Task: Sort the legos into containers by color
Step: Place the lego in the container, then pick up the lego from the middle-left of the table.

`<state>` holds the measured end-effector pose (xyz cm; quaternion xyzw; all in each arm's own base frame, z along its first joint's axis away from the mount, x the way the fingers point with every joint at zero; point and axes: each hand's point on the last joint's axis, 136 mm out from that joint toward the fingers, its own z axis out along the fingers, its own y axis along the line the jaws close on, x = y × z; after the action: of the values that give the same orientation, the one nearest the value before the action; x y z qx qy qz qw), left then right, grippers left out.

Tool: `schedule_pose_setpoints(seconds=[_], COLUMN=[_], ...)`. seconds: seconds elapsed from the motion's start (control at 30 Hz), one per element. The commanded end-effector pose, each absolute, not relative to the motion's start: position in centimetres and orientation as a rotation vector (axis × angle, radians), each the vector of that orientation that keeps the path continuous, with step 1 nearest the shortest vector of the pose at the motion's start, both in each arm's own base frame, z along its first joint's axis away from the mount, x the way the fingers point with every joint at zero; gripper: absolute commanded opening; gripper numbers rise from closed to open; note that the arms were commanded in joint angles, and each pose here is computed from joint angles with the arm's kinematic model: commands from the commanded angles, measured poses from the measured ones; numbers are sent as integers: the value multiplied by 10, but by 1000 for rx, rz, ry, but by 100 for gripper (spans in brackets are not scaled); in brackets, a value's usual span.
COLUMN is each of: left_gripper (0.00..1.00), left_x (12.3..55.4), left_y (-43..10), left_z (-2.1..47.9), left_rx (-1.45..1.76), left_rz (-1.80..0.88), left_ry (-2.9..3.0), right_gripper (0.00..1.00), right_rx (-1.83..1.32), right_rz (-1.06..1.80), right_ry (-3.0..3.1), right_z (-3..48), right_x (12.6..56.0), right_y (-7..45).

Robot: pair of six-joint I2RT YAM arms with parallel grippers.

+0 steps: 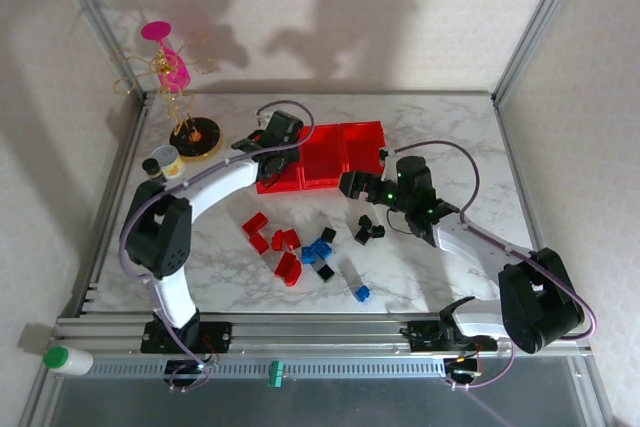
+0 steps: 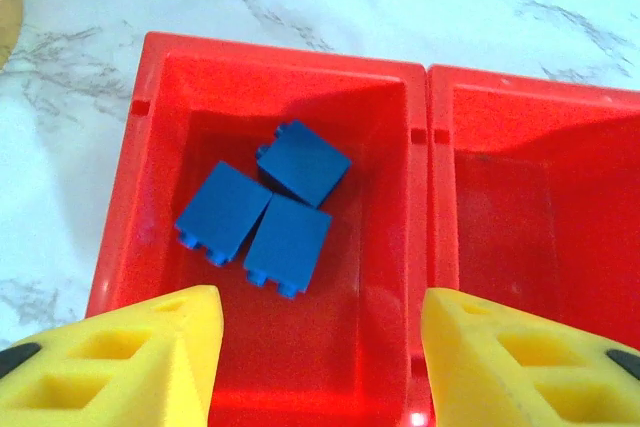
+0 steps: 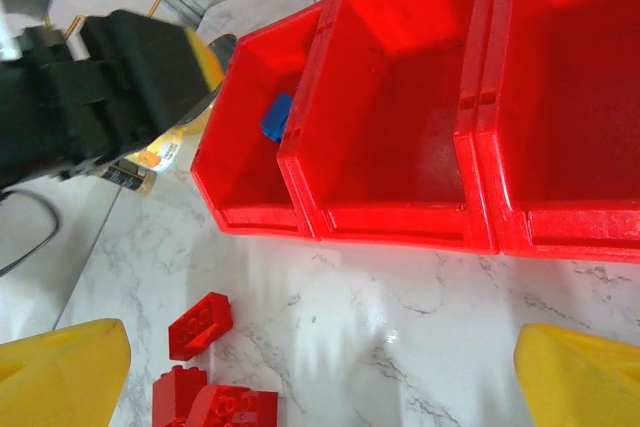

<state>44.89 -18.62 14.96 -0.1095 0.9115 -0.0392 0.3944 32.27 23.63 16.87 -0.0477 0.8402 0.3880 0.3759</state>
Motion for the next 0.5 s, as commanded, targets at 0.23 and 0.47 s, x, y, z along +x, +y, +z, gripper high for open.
schedule_pose_setpoints(seconds=[0.23, 0.47], left_gripper=[58, 59], left_x=[358, 296], left_y=[-217, -235], left_z=[144, 131], left_rx=[-160, -155], left_rz=[-198, -283], left_ry=[2400, 2466], right_gripper=[99, 99], right_rx=[-221, -254], right_rz=[949, 944], right_ry=[2244, 2321], right_z=[157, 139], right_x=[302, 275], right_y=[234, 225])
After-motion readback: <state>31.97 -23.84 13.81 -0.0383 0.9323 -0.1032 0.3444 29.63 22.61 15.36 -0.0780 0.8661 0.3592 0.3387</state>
